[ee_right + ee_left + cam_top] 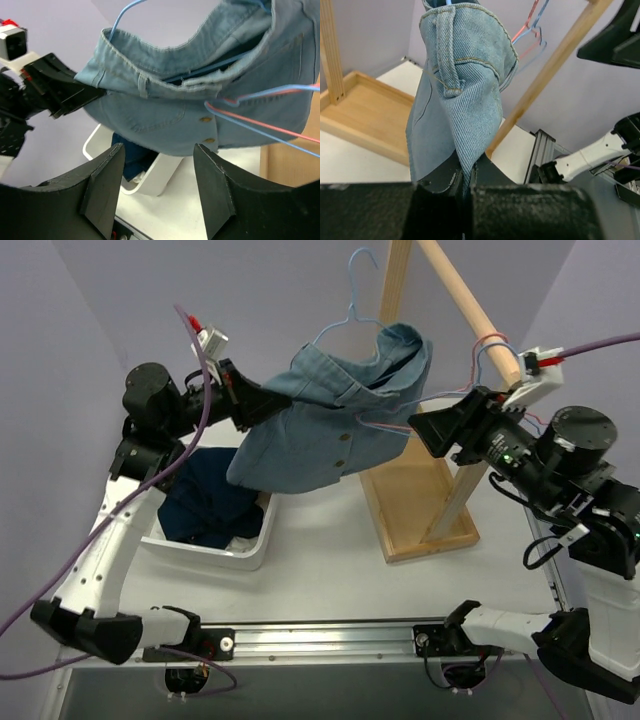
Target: Remove the skirt from the hanger
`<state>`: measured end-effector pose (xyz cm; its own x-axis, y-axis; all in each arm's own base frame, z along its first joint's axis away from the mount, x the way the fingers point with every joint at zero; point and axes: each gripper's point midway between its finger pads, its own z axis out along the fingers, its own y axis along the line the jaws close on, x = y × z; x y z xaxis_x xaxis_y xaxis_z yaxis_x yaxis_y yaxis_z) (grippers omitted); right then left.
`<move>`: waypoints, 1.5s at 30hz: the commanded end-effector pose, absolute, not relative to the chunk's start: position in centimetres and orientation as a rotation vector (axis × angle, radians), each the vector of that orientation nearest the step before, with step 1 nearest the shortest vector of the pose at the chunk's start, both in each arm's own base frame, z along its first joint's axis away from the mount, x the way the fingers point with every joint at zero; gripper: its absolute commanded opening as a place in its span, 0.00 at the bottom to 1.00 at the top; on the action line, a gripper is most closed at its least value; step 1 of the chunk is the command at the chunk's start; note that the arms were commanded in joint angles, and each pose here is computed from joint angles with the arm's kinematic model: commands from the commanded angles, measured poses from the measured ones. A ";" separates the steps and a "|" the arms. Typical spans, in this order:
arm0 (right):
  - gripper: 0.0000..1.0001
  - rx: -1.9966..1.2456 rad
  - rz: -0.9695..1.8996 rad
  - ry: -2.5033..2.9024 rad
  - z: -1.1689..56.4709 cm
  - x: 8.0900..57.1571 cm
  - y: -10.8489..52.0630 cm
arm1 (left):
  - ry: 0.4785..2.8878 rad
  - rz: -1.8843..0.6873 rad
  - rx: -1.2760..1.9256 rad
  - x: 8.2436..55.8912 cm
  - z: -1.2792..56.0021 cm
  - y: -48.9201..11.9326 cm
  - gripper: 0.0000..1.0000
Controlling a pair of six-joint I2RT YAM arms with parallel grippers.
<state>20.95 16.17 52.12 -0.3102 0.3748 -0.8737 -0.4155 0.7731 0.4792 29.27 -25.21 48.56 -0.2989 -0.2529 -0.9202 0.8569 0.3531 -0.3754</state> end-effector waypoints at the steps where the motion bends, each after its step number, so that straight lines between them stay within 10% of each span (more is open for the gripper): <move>1: 0.53 -0.115 0.863 1.674 52.8 21.5 18.7 | 1.538 -1.126 0.584 26.6 47.4 -23.4 0.02; 28: 0.66 -0.170 0.984 1.837 45.6 29.1 28.2 | 1.715 -1.141 0.583 18.0 41.7 -20.3 0.02; 45: 0.57 -0.233 0.858 1.893 42.3 32.0 29.2 | 1.680 -1.215 0.568 18.1 42.5 -21.1 0.02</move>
<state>31.41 28.77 41.51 -0.5172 0.2149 -0.8284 -0.4797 0.7288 0.4885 18.50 -20.60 38.77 -0.5528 -0.1057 -0.8266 0.7068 0.4658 -0.5323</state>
